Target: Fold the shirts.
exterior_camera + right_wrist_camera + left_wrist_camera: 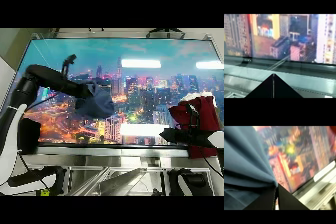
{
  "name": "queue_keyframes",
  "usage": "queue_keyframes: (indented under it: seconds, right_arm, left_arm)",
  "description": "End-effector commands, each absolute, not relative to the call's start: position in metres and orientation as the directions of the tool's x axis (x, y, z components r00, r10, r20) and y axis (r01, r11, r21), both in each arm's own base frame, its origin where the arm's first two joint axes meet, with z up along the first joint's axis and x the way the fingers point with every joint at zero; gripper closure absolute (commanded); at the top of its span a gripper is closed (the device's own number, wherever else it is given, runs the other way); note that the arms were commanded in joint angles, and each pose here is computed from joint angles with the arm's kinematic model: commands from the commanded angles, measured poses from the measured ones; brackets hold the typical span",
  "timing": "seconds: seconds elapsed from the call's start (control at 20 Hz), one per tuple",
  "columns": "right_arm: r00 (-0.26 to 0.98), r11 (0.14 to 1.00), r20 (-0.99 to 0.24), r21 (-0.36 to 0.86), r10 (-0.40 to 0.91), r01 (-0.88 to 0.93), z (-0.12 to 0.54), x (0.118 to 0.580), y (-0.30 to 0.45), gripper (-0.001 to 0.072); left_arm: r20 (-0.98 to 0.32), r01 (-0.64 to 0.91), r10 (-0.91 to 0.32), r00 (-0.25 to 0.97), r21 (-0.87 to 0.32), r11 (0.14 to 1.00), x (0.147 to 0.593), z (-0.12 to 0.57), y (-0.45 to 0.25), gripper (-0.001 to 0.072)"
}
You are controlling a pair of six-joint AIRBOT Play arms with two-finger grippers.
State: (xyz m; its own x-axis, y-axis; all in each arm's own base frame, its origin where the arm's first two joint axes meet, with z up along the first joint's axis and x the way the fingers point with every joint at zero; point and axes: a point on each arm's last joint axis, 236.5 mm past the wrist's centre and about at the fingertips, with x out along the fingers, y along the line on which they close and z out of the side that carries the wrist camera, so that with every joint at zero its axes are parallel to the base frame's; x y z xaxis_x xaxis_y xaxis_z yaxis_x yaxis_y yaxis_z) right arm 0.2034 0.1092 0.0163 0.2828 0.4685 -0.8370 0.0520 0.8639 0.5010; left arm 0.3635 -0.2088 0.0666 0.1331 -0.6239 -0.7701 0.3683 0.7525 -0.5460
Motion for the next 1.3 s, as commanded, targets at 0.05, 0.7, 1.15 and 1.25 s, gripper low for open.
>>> queue_keyframes:
  seconds: [0.05,0.7,1.15,1.25]
  right_arm:
    - [0.313,0.863,-0.829,0.502,0.463,0.052,0.018,0.211,0.108,0.0339]
    - [0.329,0.641,-0.575,0.754,0.749,-0.142,-0.036,0.322,0.200,0.0292]
    - [0.101,0.615,-0.608,0.762,0.787,-0.202,-0.095,0.379,0.319,0.0352]
    - [0.096,0.634,-0.630,0.742,0.771,-0.217,-0.097,0.388,0.322,0.0351]
  left_arm:
    - [-0.809,0.405,-0.579,0.103,-0.497,0.767,0.351,0.059,-0.215,0.0018]
    - [-0.837,0.032,-0.544,0.057,-0.543,0.839,0.330,-0.037,-0.103,0.0020]
    - [-0.821,0.088,-0.566,-0.075,-0.571,0.816,0.316,-0.107,-0.147,0.0263]
    - [-0.820,0.098,-0.568,-0.073,-0.572,0.814,0.326,-0.107,-0.149,0.0349]
